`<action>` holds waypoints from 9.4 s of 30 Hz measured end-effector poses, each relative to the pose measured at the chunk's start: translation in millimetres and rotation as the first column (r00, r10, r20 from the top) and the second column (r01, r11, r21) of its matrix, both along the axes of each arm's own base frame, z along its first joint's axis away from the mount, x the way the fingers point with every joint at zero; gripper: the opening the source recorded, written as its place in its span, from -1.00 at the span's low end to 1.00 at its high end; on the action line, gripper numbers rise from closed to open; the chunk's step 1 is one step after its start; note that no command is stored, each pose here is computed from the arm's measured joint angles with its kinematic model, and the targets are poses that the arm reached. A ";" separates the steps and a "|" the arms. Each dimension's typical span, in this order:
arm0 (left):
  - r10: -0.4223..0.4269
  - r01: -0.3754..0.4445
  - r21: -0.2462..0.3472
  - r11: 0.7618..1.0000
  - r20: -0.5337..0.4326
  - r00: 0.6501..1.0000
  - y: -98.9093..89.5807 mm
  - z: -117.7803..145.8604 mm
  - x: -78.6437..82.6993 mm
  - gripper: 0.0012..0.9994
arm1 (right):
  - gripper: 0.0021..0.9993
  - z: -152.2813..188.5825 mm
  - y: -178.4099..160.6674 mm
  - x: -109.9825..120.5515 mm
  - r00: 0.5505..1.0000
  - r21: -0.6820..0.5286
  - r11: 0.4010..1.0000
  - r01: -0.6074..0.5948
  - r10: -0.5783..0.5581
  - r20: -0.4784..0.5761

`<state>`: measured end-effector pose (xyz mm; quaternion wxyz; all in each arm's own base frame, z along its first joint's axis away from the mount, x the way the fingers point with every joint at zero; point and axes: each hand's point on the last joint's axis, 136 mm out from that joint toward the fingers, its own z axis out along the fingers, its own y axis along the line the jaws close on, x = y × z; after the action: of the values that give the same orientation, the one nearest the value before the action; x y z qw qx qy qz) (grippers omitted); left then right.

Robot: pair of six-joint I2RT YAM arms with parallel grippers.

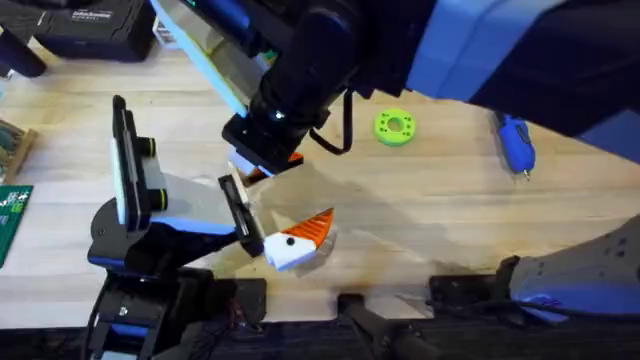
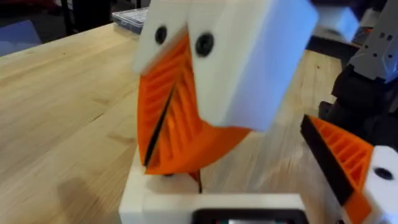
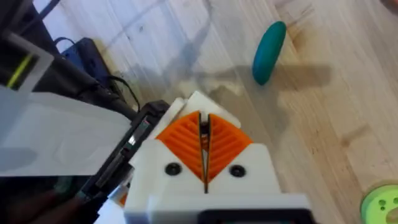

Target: Pick up the gripper from the table and insert it into the empty holder that is missing its gripper. Then pick up a screw, insert it into the mounting hole, and use the screwdriver to tighten it. Finally, clean up the table by picking up the vegetable and placing it into the bucket.

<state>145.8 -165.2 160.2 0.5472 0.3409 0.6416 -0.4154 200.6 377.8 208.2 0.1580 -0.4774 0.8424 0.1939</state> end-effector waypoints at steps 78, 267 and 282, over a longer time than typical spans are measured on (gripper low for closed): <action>-0.002 0.002 0.006 1.000 0.015 1.000 -0.1 0.2 -0.2 -0.98 | 0.99 9.1 -215.8 -21.6 0.907 0.170 0.891 0.422 -0.412 -0.092; 0.005 -0.005 0.007 1.000 0.017 1.000 0.4 0.3 1.0 -0.98 | -0.95 56.5 -459.2 133.1 0.455 0.157 0.549 0.821 -0.794 0.403; 0.006 -0.006 0.007 1.000 0.016 1.000 0.4 0.2 1.0 -0.98 | -0.95 110.7 -407.6 65.2 0.297 0.515 0.555 0.653 -0.814 0.500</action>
<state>146.8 -164.7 160.4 0.5523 0.3444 0.6396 -0.4089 265.8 -29.8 318.9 0.5819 -0.0497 0.8117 -0.0065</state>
